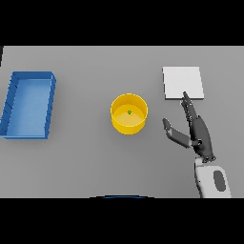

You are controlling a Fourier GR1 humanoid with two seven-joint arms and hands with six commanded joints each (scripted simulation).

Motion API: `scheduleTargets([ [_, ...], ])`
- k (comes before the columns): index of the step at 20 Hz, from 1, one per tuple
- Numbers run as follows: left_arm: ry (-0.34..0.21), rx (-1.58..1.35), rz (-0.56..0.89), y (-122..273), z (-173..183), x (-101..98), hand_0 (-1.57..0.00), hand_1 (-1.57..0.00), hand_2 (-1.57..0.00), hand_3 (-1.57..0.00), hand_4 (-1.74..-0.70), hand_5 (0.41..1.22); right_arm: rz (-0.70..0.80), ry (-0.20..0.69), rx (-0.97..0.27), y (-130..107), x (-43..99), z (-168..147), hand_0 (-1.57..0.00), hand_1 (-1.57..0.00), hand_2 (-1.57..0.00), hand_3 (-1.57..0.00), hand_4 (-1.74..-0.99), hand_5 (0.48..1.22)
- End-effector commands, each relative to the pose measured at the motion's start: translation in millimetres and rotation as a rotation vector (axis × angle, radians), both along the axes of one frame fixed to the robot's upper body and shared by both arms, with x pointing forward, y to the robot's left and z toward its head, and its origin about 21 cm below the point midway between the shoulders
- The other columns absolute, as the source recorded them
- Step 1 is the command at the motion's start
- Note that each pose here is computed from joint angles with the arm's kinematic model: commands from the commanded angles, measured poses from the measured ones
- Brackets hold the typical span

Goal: Pick up the red beaker and tilt it to pour out 1 green nut into yellow bowl. Pick up the yellow bowl and place it on the metallic measuring scale.

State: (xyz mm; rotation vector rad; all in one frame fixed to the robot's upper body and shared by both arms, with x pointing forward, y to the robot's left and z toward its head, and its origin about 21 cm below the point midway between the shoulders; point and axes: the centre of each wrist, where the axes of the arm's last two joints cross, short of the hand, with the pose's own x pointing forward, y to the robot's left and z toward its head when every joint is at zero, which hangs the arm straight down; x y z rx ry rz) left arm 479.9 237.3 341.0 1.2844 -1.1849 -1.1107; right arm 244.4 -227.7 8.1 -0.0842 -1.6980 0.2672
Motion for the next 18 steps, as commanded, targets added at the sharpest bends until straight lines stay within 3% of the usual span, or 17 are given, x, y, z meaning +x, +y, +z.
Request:
scheduleTargets([
  [1,-0.005,-0.082,0.053,12.8,-5.9,0.2,-1.57,-1.56,-1.56,-1.44,-1.72,1.22,-0.001,0.01,-0.003,3.2,-0.1,0.4,0.0,0.0,0.0,0.0,-1.298,0.651],
  [4,-0.008,-0.209,0.179,43.3,-41.6,0.3,-1.57,-1.57,-1.57,-1.41,-1.73,1.221,-0.004,0.026,0.011,1.0,4.7,4.5,0.0,0.0,0.0,0.0,-1.276,0.651],
  [8,0.068,-0.367,0.335,80.8,-100.0,-6.2,-1.57,-1.57,-1.57,-1.5,-1.74,1.221,0.0,0.043,0.009,2.9,3.0,-1.5,0.0,0.0,0.0,0.0,-1.285,0.663],
  [11,0.099,-0.487,0.419,95.2,-136.3,-14.2,-1.57,-1.57,-1.57,-1.42,-1.74,1.221,0.008,0.028,0.005,-0.5,5.2,0.4,0.0,0.0,0.0,0.0,-1.307,0.677],
  [16,0.103,-0.597,0.524,116.4,-178.8,-37.3,-1.57,-1.57,-1.57,-1.52,-1.74,1.221,0.015,0.032,-0.002,-3.7,2.6,-5.2,0.0,0.0,0.0,0.0,-1.304,0.707],
  [18,0.091,-0.608,0.525,118.1,-188.6,-48.8,-1.57,-1.57,-1.57,-1.45,-1.74,1.221,0.016,0.025,-0.014,-3.9,-0.5,-6.9,0.0,0.0,0.0,0.0,-1.309,0.716],
])
